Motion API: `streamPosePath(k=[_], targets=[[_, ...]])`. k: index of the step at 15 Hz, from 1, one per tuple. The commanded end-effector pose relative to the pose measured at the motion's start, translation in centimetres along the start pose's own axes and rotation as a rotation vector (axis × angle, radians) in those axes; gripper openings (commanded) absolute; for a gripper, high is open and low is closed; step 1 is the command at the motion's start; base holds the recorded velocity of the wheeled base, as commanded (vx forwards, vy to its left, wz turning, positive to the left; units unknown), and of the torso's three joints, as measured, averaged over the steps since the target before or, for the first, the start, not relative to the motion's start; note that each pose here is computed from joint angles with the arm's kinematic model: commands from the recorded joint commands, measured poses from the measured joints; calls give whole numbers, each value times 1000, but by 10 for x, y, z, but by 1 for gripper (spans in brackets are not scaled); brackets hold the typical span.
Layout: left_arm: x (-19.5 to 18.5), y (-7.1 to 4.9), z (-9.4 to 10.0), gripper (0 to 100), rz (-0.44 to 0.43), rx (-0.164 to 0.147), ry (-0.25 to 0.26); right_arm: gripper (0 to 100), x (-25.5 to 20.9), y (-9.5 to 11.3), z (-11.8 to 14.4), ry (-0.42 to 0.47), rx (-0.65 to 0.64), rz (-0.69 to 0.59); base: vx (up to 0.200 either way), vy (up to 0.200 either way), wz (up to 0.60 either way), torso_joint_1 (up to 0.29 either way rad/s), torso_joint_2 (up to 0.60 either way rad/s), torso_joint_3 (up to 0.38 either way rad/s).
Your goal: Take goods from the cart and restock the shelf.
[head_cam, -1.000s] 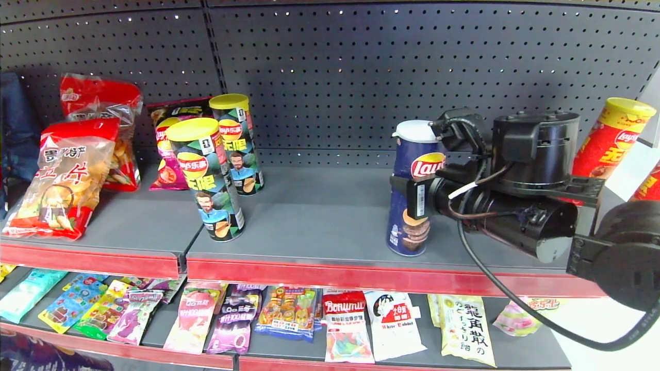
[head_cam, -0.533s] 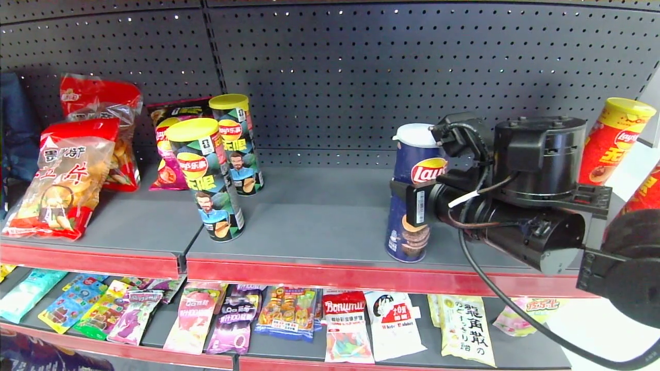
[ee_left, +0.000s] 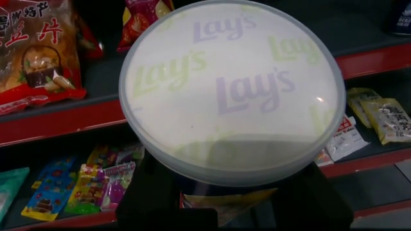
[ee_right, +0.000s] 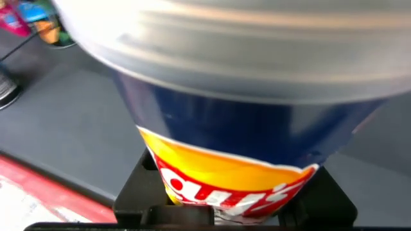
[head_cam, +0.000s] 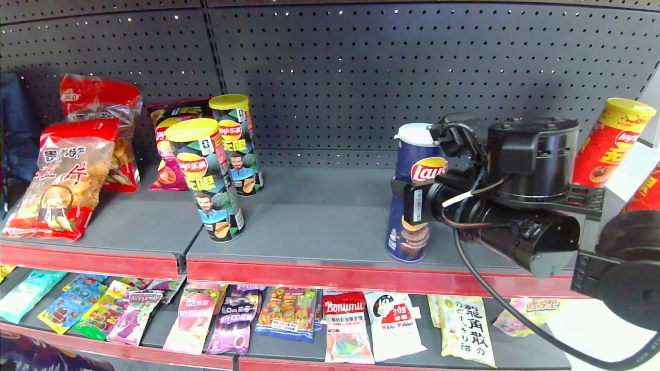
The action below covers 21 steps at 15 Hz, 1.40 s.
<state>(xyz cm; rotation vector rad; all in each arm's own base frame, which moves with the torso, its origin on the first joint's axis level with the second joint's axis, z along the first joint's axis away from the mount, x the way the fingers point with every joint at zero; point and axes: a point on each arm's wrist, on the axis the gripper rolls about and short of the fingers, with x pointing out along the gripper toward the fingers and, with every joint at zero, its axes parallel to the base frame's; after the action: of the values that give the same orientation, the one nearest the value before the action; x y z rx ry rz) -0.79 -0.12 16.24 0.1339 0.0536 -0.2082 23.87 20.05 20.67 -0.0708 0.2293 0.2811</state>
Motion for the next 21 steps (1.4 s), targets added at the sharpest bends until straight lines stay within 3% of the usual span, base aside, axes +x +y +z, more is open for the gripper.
streamPosePath(k=[1, 11, 21], targets=[[0, 0, 0, 0, 0, 0, 0, 0, 2, 6, 0, -4, 6, -23, 0, 0, 0, 0, 0, 0], [0, 0, 1, 0, 2, 0, -1, 0, -3, 18, -1, -7, 10, -24, 0, 0, 0, 0, 0, 0], [0, 0, 1, 0, 2, 0, -3, 0, -9, 16, -5, 3, -9, -25, 0, 0, 0, 0, 0, 0]])
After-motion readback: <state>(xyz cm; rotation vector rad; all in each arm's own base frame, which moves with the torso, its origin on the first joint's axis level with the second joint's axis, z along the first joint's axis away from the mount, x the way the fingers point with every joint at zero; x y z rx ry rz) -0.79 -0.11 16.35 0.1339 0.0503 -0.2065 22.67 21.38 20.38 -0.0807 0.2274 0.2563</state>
